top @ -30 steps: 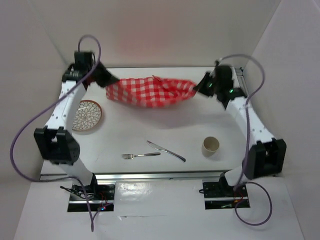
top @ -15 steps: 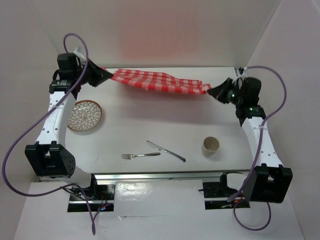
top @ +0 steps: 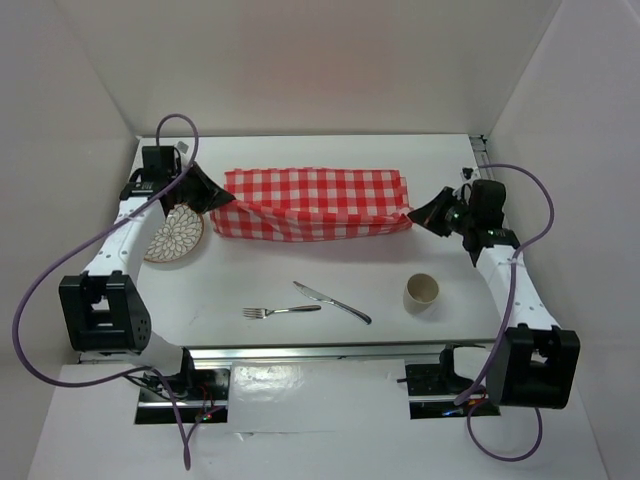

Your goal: Set the dinner table for one person

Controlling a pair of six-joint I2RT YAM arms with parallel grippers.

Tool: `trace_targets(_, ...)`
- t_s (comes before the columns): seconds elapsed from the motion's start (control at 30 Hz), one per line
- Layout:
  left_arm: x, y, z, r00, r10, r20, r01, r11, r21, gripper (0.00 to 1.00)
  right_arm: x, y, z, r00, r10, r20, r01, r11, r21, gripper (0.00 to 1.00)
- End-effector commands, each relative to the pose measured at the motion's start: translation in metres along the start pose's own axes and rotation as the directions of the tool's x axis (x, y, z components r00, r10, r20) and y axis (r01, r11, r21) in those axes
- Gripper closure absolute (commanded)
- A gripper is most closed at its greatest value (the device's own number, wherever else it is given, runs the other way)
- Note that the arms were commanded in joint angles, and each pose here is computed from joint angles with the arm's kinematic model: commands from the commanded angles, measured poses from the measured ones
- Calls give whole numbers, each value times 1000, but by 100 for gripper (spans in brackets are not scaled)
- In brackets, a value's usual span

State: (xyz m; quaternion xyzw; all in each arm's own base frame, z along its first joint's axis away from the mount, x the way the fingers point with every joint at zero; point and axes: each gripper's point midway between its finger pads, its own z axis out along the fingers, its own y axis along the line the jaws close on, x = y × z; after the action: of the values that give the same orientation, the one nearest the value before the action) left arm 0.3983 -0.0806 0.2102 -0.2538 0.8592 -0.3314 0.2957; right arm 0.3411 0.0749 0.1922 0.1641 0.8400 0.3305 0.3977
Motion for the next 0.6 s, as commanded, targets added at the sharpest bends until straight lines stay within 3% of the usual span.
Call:
trace_targets(0.0,-3,8,5,1000,18,17,-18,1000,-8,100,-20,0,16,998,-26,60,27,1000,-12,100)
trace_targets(0.13,-41,-20,22,999,31,33,-32,999,40,100,-82,17,51,994,-59,96,62,997,-33,100)
trace_targets(0.17,-69,-41,29,996,67,56,-71,995,68,100,-101,28,55,990,-74,117,81,995,-55,100)
trace_targets(0.23,-85,-56,32,995,89,39,-92,993,78,100,-153,58,67,977,-113,180,133,986,-104,100)
trace_targets(0.27,-111,-79,31,989,117,86,-126,986,111,100,-173,67,67,971,-116,210,144,982,-122,100)
trace_targets(0.3,-118,-91,27,987,128,98,-141,981,133,100,-206,100,54,949,-152,277,204,965,-166,100)
trace_targets(0.43,-139,-133,-7,960,189,206,-230,954,195,100,-226,125,44,931,-161,328,240,947,-214,100)
trace_targets(0.57,-118,-129,-23,960,195,200,-238,947,215,100,-184,105,34,942,-150,300,217,955,-203,100)
